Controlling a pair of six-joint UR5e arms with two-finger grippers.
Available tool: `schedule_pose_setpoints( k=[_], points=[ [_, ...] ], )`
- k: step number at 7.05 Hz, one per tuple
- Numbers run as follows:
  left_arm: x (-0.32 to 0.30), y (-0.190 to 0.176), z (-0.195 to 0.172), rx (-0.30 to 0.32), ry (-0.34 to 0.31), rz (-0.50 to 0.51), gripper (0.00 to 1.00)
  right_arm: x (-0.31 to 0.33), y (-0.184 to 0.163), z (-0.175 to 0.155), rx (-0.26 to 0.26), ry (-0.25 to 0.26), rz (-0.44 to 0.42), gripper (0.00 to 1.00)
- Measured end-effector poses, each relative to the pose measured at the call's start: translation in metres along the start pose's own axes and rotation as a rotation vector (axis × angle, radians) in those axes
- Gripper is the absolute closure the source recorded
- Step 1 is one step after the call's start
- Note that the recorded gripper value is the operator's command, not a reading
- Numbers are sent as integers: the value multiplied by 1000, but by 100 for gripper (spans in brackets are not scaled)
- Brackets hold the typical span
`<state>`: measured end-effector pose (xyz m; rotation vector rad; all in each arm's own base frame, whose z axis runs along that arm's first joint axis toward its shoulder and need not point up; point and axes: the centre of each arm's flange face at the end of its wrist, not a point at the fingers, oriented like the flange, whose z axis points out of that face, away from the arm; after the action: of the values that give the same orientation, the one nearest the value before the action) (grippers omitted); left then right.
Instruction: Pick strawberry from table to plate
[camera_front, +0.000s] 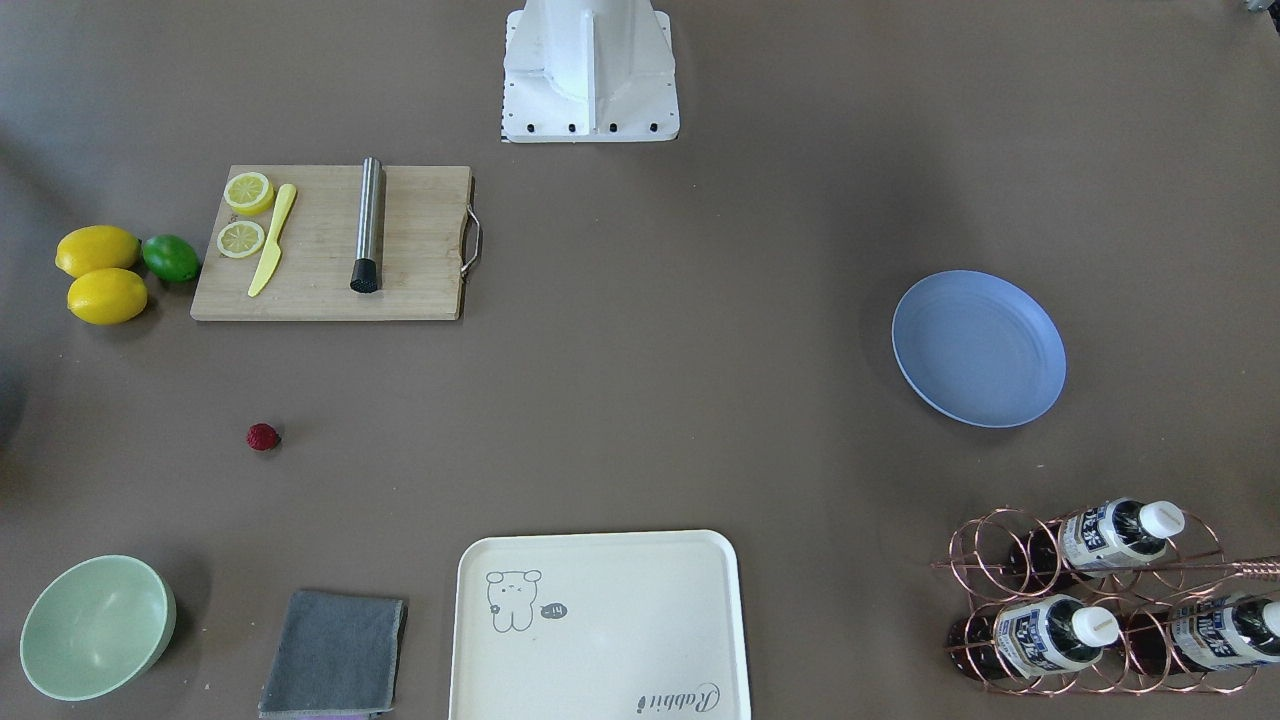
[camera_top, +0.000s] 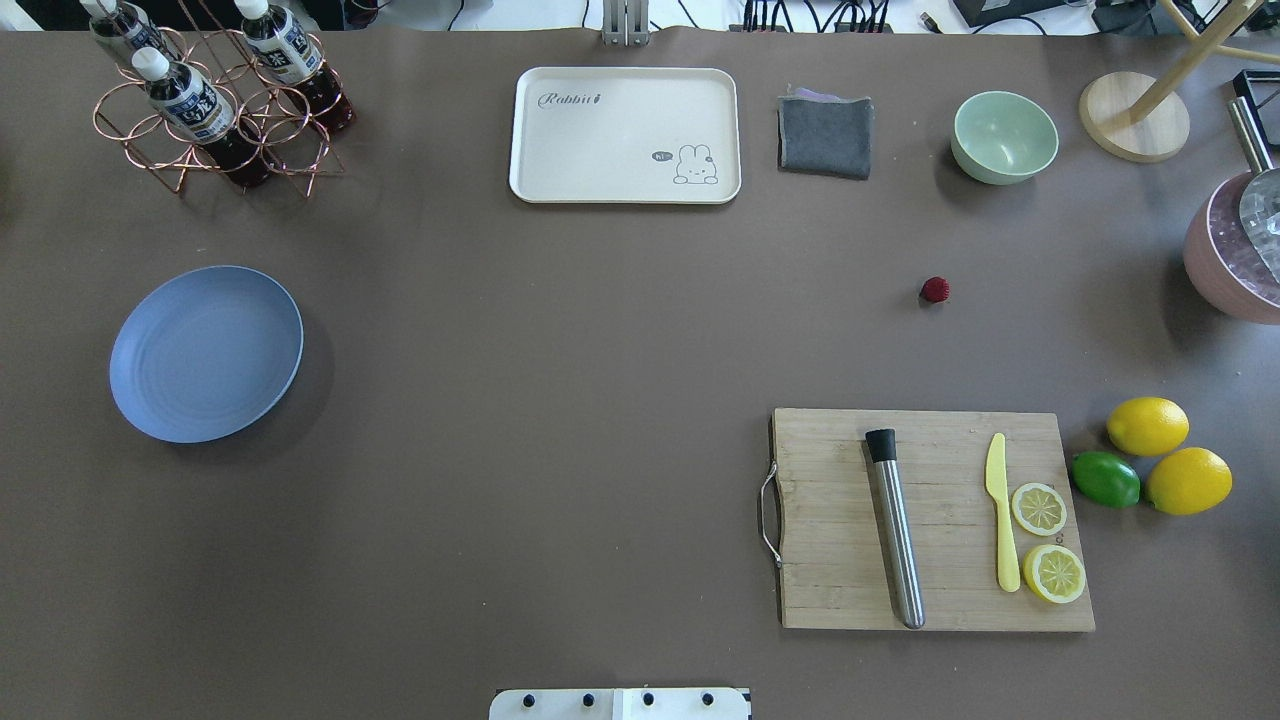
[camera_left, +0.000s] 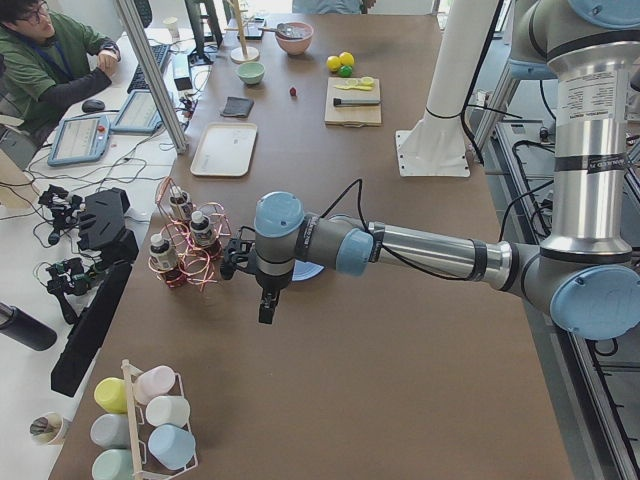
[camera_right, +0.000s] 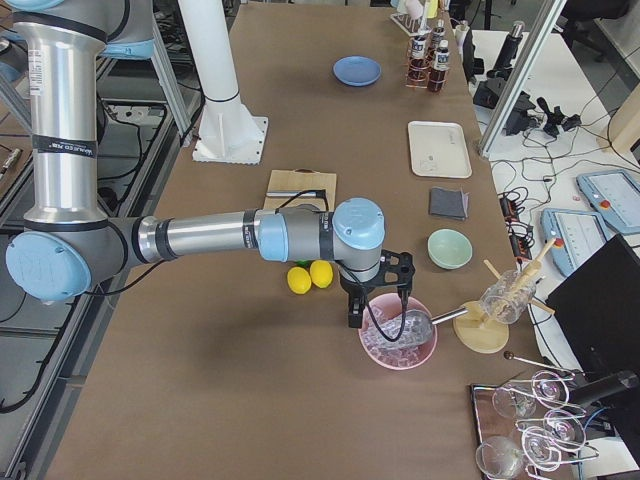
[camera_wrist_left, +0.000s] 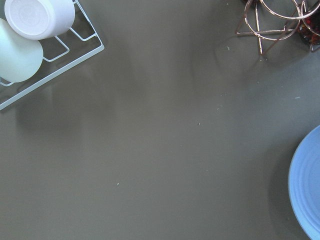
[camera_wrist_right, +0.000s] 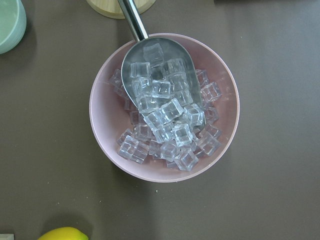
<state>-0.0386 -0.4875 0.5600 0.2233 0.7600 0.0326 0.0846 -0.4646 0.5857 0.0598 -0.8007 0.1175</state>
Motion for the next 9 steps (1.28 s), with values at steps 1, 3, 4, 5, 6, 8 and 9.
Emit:
schedule_pose_setpoints(
  k=[1,3,4,5,6,8,9],
  points=[
    [6,-7,-2,9,2,15,2,-1,1,-1,2,-2,-3,0],
    [23,-16,3,10,11,57,2,-6,5,-2,-2,-49,-6,0],
    [39,-20,6,30,25,108,2,-12,5,-5,2,-75,-12,0],
    [61,-26,13,45,45,171,2,-19,1,-7,5,-89,-24,0],
    [83,-35,18,54,61,203,2,-28,-4,-7,3,-95,-40,0],
    [117,-49,29,72,94,222,2,-46,-12,-4,20,-105,-89,0],
    [124,-50,40,95,117,204,2,-55,-15,1,35,-112,-92,0]
  ],
)
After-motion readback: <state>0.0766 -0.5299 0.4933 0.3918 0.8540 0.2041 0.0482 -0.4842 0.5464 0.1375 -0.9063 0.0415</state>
